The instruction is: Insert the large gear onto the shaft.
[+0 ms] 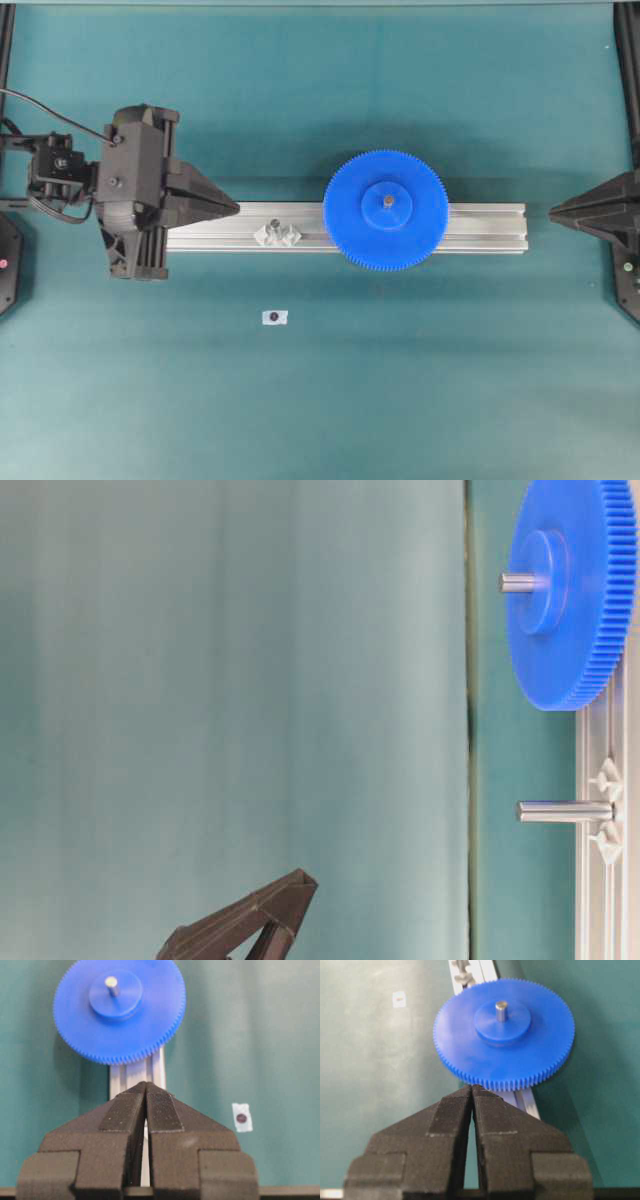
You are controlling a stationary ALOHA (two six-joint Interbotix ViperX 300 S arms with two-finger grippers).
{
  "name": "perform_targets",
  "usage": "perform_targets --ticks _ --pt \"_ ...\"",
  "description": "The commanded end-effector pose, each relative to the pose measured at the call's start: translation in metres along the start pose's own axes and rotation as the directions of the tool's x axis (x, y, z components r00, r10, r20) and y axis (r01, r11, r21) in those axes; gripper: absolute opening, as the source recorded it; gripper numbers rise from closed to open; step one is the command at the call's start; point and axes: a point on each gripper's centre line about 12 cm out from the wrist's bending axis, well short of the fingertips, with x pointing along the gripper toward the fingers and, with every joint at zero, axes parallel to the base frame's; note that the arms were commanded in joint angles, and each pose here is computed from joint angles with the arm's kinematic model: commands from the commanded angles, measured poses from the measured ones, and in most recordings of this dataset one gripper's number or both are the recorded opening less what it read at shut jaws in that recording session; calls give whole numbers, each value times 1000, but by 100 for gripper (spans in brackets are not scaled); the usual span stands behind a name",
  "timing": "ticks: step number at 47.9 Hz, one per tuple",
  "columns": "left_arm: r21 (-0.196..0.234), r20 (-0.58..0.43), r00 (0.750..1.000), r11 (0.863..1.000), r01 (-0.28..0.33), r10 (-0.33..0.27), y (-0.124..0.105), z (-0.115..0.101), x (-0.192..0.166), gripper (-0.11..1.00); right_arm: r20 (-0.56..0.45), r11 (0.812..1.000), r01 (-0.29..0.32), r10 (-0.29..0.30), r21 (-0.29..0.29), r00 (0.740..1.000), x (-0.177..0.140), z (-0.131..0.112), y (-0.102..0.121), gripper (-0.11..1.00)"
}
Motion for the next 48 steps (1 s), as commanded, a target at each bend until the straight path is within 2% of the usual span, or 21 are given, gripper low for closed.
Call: perform_targets --ticks 1,10,20,39,48 --pt "2 31 1000 1000 -2 2 0 7 -4 1 17 1000 3 -4 13 1000 -1 4 0 12" --pt "-8 37 999 1000 -3 3 -2 -3 -4 1 36 1000 1 -1 11 999 -4 5 0 12" --pt "-13 131 991 1000 -16 17 -2 0 -12 1 42 1000 0 -1 11 999 -4 5 0 12" --pt "-8 105 994 1000 -12 13 -4 -10 -14 1 42 1000 0 -1 11 999 -4 5 0 12" --pt "-10 131 991 1000 -17 18 -3 -8 -24 1 42 1000 0 -1 11 999 -4 5 0 12"
